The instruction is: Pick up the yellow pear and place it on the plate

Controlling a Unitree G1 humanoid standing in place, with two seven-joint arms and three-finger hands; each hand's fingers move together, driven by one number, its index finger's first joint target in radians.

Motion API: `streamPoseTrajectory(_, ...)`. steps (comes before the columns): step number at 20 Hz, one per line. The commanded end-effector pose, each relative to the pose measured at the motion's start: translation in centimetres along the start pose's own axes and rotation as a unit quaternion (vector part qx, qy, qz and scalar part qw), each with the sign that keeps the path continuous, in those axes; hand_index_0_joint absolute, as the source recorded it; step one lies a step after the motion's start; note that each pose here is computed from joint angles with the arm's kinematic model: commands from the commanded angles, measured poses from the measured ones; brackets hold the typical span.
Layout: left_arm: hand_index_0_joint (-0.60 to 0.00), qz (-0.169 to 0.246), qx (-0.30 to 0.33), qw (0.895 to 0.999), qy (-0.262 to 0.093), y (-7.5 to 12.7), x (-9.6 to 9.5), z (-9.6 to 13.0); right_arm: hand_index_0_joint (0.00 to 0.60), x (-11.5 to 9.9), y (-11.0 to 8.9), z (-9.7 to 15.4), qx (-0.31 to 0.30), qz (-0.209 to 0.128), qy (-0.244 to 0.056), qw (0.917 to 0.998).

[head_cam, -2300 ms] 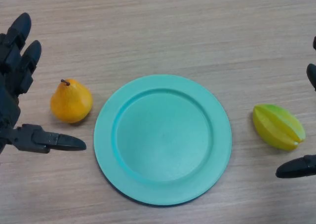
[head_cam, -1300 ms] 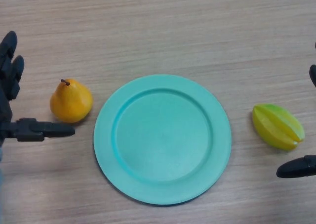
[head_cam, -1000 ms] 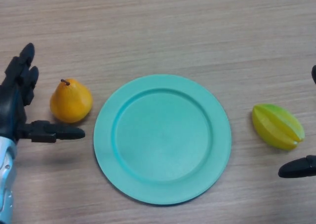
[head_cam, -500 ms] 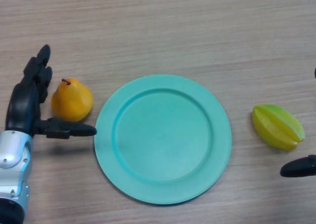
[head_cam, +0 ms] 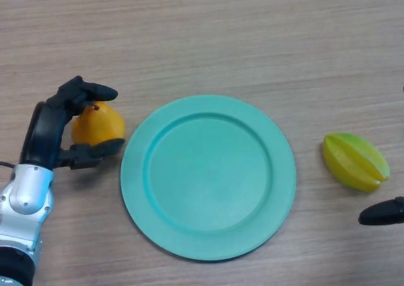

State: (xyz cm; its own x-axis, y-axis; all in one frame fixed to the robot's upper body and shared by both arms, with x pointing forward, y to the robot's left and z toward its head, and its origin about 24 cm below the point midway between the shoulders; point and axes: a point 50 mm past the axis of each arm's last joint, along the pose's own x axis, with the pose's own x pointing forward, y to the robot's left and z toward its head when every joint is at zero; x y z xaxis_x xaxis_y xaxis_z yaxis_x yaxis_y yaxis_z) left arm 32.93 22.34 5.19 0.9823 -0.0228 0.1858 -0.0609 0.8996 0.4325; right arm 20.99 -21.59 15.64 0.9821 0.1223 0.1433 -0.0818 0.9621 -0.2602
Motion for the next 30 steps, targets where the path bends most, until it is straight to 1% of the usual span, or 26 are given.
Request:
streamPoseTrajectory(1,-0.298,0.061,0.006,0.993,-0.097,3.5,1.2,3.4,0.0,-0.6,-1.4,3.1,-0.046,-0.043,-0.089,0.9941)
streamPoseTrajectory(2,-0.298,0.064,0.0,0.992,-0.104,3.6,1.1,3.7,0.0,-0.6,-1.4,3.1,-0.045,-0.043,-0.088,0.9942)
streamPoseTrajectory(3,-0.448,0.069,-0.012,0.99,-0.121,4.0,0.9,4.6,0.0,-0.6,-1.3,3.1,-0.044,-0.041,-0.087,0.9944)
streamPoseTrajectory(4,-0.548,0.066,-0.034,0.989,-0.13,4.1,0.7,5.4,0.0,-0.6,-1.1,3.2,-0.042,-0.038,-0.086,0.9947)
streamPoseTrajectory(5,-0.6,0.053,-0.056,0.988,-0.136,4.0,0.3,6.6,0.0,-0.6,-1.0,3.2,-0.041,-0.035,-0.083,0.9951)
streamPoseTrajectory(6,-0.6,0.045,-0.056,0.988,-0.137,3.7,0.1,7.0,0.0,-0.6,-1.0,3.2,-0.042,-0.033,-0.082,0.9952)
streamPoseTrajectory(7,-0.6,0.025,-0.066,0.988,-0.138,3.1,-0.2,7.7,0.0,-0.6,-1.0,3.2,-0.044,-0.032,-0.08,0.9953)
streamPoseTrajectory(8,-0.55,0.021,-0.07,0.988,-0.139,3.0,-0.2,7.9,0.0,-0.6,-1.0,3.2,-0.045,-0.033,-0.08,0.9953)
streamPoseTrajectory(9,-0.401,0.014,-0.076,0.987,-0.139,2.8,-0.3,8.2,0.0,-0.6,-1.0,3.2,-0.044,-0.032,-0.08,0.9953)
streamPoseTrajectory(10,-0.301,0.005,-0.083,0.987,-0.137,2.6,-0.4,8.4,0.0,-0.6,-1.0,3.2,-0.043,-0.032,-0.079,0.9954)
streamPoseTrajectory(11,-0.151,-0.016,-0.096,0.986,-0.138,2.1,-0.6,9.1,0.0,-0.7,-1.0,3.2,-0.04,-0.033,-0.079,0.9955)
streamPoseTrajectory(12,-0.051,-0.035,-0.105,0.984,-0.141,1.6,-0.9,9.7,0.0,-0.7,-1.0,3.2,-0.038,-0.034,-0.079,0.9956)
streamPoseTrajectory(13,0.0,-0.046,-0.104,0.983,-0.144,1.2,-1.1,10.2,0.0,-0.7,-1.1,3.2,-0.036,-0.037,-0.078,0.9956)
streamPoseTrajectory(14,0.0,-0.046,-0.102,0.983,-0.145,1.2,-1.1,10.3,0.0,-0.7,-1.1,3.3,-0.036,-0.037,-0.079,0.9955)
streamPoseTrajectory(16,-0.199,-0.043,-0.1,0.983,-0.148,1.3,-1.1,10.4,0.0,-0.7,-1.2,3.2,-0.036,-0.038,-0.079,0.9955)
streamPoseTrajectory(17,-0.35,-0.038,-0.098,0.983,-0.151,1.5,-1.1,10.4,0.0,-0.7,-1.2,3.2,-0.037,-0.038,-0.08,0.9954)
streamPoseTrajectory(18,-0.449,-0.034,-0.097,0.983,-0.152,1.8,-1.1,10.5,0.0,-0.7,-1.2,3.2,-0.038,-0.039,-0.08,0.9953)
streamPoseTrajectory(19,-0.582,-0.03,-0.099,0.983,-0.151,2.2,-1.3,10.6,0.0,-0.7,-1.2,3.2,-0.043,-0.039,-0.082,0.995)
streamPoseTrajectory(20,-0.6,-0.03,-0.099,0.983,-0.149,2.4,-1.4,10.7,0.0,-0.6,-1.2,3.2,-0.044,-0.039,-0.082,0.9949)
streamPoseTrajectory(22,-0.6,-0.027,-0.096,0.983,-0.151,2.8,-1.7,10.8,0.0,-0.6,-1.1,3.2,-0.04,-0.038,-0.083,0.9951)
streamPoseTrajectory(23,-0.6,-0.006,-0.096,0.98,-0.176,3.5,-1.8,11.4,0.0,-0.6,-1.1,3.1,-0.039,-0.038,-0.083,0.9951)
streamPoseTrajectory(25,-0.6,0.01,-0.102,0.976,-0.193,4.1,-2.0,12.2,0.0,-0.5,-1.0,3.2,-0.041,-0.037,-0.085,0.9948)
streamPoseTrajectory(27,-0.6,0.006,-0.151,0.969,-0.194,4.3,-2.6,12.7,0.0,-0.4,-1.0,3.2,-0.042,-0.038,-0.089,0.9944)
streamPoseTrajectory(28,-0.55,0.006,-0.157,0.968,-0.194,4.3,-2.7,12.8,0.0,-0.4,-1.0,3.2,-0.042,-0.038,-0.089,0.9944)
streamPoseTrajectory(29,-0.399,0.007,-0.158,0.969,-0.192,4.2,-2.8,12.8,0.0,-0.4,-1.0,3.1,-0.041,-0.038,-0.089,0.9944)
streamPoseTrajectory(30,-0.3,0.007,-0.159,0.969,-0.188,4.1,-2.9,12.8,0.0,-0.3,-0.9,3.1,-0.041,-0.037,-0.089,0.9945)
